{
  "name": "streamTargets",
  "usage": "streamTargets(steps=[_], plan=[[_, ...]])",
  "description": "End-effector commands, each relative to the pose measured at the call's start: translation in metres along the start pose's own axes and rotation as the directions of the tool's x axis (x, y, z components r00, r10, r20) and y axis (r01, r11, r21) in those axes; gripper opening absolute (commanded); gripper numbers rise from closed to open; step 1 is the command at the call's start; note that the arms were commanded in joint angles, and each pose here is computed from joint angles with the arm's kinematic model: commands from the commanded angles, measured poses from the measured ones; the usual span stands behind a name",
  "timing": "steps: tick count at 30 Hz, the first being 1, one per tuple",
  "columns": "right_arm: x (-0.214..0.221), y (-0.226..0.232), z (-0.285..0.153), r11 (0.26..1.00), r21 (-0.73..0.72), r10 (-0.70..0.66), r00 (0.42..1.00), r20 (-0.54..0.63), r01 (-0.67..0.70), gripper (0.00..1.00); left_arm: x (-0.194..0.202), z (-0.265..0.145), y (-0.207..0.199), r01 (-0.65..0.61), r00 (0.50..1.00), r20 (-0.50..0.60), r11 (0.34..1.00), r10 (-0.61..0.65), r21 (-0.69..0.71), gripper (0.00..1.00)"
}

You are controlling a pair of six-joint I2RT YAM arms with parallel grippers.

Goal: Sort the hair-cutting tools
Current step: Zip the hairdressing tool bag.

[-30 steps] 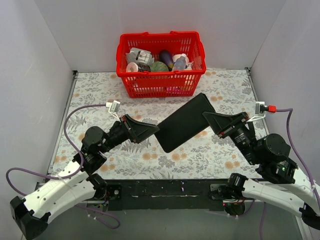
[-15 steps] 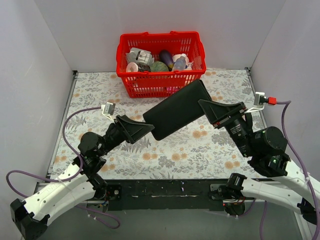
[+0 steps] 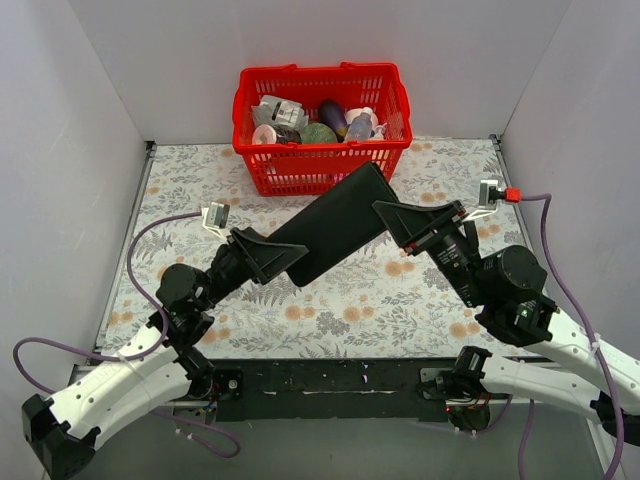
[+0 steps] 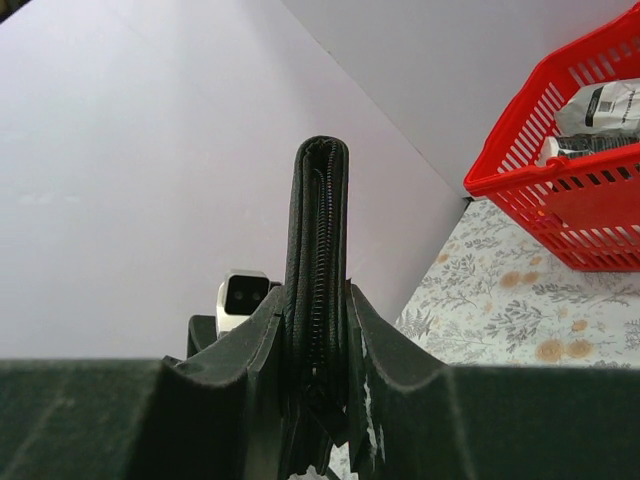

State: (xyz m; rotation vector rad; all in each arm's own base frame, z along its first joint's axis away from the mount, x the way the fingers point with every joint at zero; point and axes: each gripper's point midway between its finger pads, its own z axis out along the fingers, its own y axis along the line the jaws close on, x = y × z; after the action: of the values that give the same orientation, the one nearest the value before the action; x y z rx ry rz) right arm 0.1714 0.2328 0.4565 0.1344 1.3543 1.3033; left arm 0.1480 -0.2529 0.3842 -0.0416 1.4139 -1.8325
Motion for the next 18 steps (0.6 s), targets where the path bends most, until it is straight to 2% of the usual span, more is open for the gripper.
streamTargets(steps=[1, 2, 3, 6, 15, 18], plan=[[-0.055, 0.045, -0.009, 0.976, -0.173, 0.158, 0.974, 0.164, -0.129, 0.01, -0.002, 0.0, -0.007, 0.02, 1.0, 0.01, 0.999, -0.02, 0.034, 0.73], [-0.052, 0.043, -0.008, 0.976, -0.169, 0.161, 0.974, 0.16, -0.133, 0.01, -0.002, 0.0, -0.006, 0.028, 1.0, 0.01, 0.999, -0.028, 0.032, 0.68], [-0.052, 0.043, -0.009, 0.975, -0.174, 0.164, 0.973, 0.161, -0.136, 0.01, -0.002, 0.0, -0.006, 0.032, 0.999, 0.013, 0.999, -0.033, 0.031, 0.58], [-0.047, 0.038, -0.009, 0.974, -0.175, 0.173, 0.972, 0.162, -0.144, 0.01, -0.004, 0.0, -0.008, 0.037, 0.999, 0.02, 0.999, -0.038, 0.033, 0.48], [-0.013, 0.018, -0.011, 0.963, -0.17, 0.227, 0.969, 0.101, -0.209, 0.01, -0.01, 0.001, -0.015, 0.05, 0.998, 0.047, 0.997, -0.052, 0.053, 0.46], [-0.008, 0.014, -0.013, 0.96, -0.167, 0.242, 0.966, 0.088, -0.225, 0.01, -0.011, 0.002, -0.018, 0.047, 0.998, 0.046, 0.997, -0.05, 0.061, 0.36]])
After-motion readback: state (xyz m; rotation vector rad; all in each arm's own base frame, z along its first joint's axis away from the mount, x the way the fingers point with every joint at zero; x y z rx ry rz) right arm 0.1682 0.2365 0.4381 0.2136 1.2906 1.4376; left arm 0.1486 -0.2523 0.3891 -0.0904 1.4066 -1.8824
